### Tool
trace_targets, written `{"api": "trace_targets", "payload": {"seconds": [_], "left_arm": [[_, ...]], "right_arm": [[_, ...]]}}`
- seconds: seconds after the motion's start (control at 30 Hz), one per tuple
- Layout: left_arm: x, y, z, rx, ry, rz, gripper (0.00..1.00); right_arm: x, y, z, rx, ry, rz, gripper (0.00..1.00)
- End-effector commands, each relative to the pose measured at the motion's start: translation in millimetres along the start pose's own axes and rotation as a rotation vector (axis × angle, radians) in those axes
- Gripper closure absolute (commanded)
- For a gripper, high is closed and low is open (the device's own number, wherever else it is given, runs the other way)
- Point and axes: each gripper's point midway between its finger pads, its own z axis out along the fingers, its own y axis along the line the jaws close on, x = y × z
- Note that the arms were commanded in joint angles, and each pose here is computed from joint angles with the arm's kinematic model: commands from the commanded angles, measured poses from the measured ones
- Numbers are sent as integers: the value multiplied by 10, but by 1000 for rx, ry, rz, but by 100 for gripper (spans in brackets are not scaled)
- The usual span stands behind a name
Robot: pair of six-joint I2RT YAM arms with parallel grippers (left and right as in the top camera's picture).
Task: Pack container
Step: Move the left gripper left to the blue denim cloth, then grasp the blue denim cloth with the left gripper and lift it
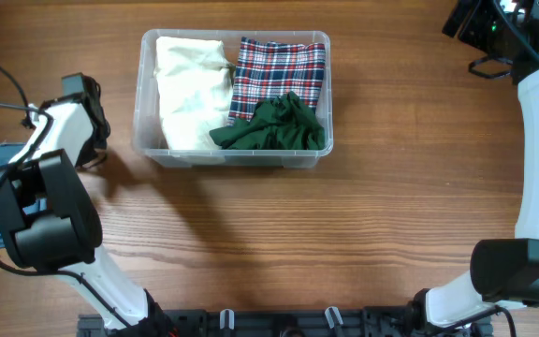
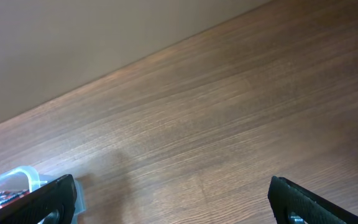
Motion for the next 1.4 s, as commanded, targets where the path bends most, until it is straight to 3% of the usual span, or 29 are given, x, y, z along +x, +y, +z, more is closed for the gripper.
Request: {"api": "trace_targets", "payload": {"seconds": [0.0, 0.2, 0.6, 1.0, 1.07, 1.13, 1.2, 1.23, 1.37], "left_arm": [[123, -28, 115, -6, 15, 75, 0], [188, -13, 254, -13, 27, 52, 1], [437, -102, 702, -68, 122, 159, 1], [483, 61, 1074, -122, 165, 119, 4], [499, 110, 1117, -127, 178, 112, 15], [512, 141, 1143, -130, 187, 105, 39], [516, 152, 1153, -131, 190, 102, 70], [514, 151, 1153, -131, 189, 102, 78], [506, 147, 1155, -130, 186, 98, 91]], "right_arm": [[6, -23, 23, 14, 0, 14, 1], [6, -23, 23, 14, 0, 14, 0], [5, -23, 23, 14, 0, 14, 0], [6, -23, 23, 14, 0, 14, 0], [6, -23, 23, 14, 0, 14, 0], [6, -23, 23, 14, 0, 14, 0], [6, -23, 23, 14, 0, 14, 1], [5, -23, 23, 14, 0, 14, 0], [6, -23, 23, 14, 0, 14, 0]]}}
